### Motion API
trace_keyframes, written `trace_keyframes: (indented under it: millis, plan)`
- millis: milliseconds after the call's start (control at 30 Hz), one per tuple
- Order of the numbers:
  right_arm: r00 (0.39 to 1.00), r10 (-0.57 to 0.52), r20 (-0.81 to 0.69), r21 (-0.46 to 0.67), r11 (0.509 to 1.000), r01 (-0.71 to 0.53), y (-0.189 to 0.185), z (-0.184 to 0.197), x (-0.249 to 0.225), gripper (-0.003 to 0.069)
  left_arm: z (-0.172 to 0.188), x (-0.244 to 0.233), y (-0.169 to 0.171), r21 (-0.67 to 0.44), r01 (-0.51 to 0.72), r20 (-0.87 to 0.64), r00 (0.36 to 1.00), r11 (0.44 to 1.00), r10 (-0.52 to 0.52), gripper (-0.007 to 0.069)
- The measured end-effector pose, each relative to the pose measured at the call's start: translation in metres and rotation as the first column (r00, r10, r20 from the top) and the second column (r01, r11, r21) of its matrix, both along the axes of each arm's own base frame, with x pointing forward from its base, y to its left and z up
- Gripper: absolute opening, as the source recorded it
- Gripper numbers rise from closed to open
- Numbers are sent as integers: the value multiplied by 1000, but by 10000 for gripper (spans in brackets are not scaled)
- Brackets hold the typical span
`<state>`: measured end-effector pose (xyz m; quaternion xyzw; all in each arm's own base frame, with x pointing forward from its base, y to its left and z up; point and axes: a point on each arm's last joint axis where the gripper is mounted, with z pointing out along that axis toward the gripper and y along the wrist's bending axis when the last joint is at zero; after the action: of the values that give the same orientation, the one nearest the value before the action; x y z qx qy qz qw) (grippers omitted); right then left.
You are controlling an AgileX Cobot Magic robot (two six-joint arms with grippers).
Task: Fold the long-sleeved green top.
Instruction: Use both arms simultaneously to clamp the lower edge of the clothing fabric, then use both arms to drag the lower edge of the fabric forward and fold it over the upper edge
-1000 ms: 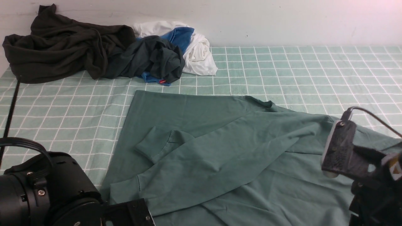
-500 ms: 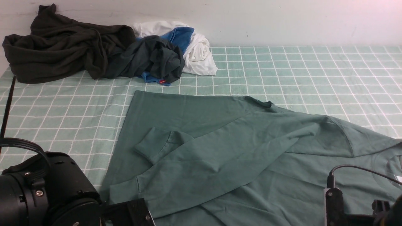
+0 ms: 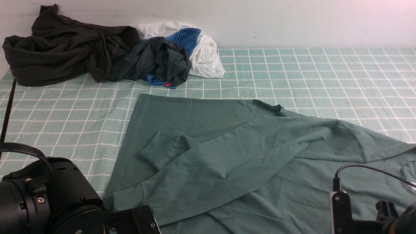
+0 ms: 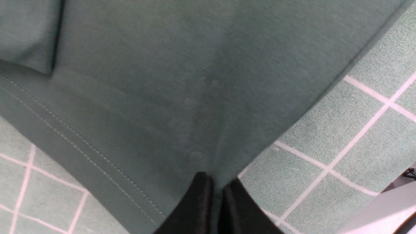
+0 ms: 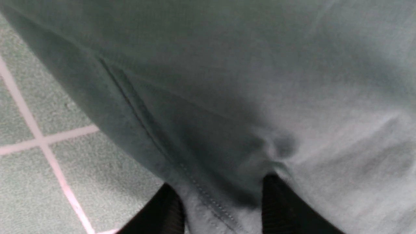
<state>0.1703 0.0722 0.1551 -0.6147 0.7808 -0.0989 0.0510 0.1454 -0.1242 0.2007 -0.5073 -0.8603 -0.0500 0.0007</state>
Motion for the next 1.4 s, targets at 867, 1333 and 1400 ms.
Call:
trace_keyframes:
  millis: [867, 1333, 1400]
  plan:
    - [921, -252, 296, 189, 961, 202, -32, 111, 147, 2, 124, 167, 25, -198, -204, 404, 874, 959, 270, 18]
    - [819, -476, 320, 338, 865, 371, -49, 61, 269, 31, 37, 333, 13, -174, -258, 477, 822, 950, 311, 58]
    - [793, -519, 320, 369, 839, 400, -48, 55, 279, 65, 26, 341, 16, -186, -264, 490, 810, 946, 322, 90]
